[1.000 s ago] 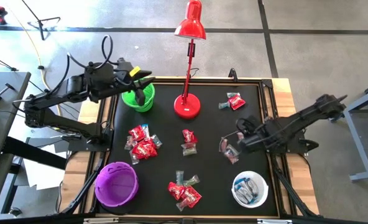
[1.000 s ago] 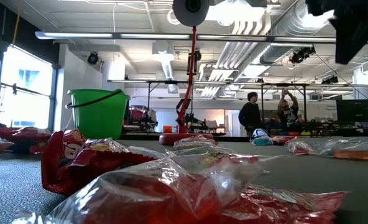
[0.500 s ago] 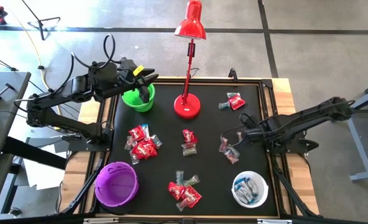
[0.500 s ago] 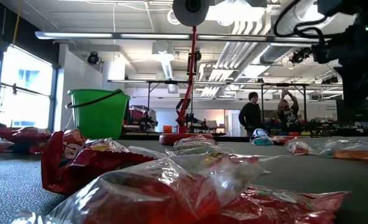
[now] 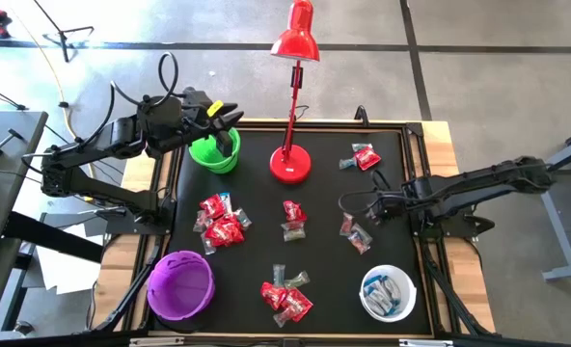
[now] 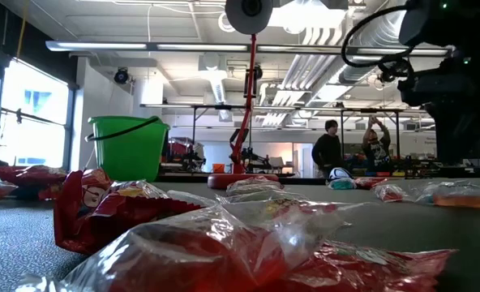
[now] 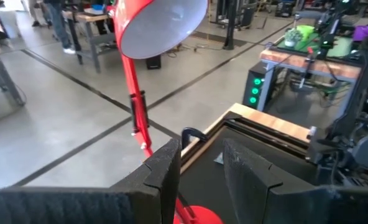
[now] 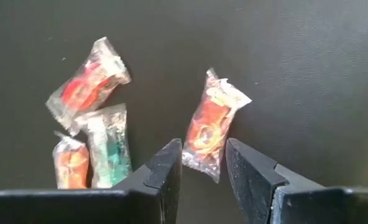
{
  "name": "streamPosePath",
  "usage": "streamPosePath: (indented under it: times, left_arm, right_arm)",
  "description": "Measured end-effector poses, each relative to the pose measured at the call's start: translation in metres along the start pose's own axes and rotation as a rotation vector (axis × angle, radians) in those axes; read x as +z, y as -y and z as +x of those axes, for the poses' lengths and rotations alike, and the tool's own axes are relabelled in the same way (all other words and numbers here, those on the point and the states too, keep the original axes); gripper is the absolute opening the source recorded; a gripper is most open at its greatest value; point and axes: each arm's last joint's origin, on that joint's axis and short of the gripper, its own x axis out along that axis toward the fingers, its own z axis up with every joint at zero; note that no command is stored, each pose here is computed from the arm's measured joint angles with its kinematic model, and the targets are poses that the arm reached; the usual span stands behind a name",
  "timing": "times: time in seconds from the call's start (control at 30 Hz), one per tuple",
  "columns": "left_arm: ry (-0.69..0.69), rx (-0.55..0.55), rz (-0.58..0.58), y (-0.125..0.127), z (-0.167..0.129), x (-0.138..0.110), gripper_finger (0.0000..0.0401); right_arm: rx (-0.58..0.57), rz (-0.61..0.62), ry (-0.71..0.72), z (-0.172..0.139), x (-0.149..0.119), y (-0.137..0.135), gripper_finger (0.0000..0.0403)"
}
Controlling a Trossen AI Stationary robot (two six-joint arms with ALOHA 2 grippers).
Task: Sort candy
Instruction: Put the orange gummy into the green bucket
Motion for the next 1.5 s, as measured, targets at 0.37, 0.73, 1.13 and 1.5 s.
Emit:
streamPosePath:
  times: [0.37,0.73,1.13,1.5]
  left_arm:
    - [0.017,0.008,0.072,0.000,0.000,0.002,0.0106]
    - [0.026,0.007,0.087,0.000,0.000,0.003,0.0106]
    - [0.026,0.007,0.076,0.000,0.000,0.003,0.0106]
    - [0.026,0.007,0.076,0.000,0.000,0.003,0.0106]
  right_arm:
    - [0.045,0.065,-0.062,0.006,0.005,0.004,0.0138]
    - [-0.027,0.128,-0.085,0.016,0.010,0.006,0.0190]
    - [-0.057,0.139,-0.248,0.040,0.015,0.000,0.0151]
    - [0.005,0.139,-0.260,0.049,0.019,-0.008,0.0033]
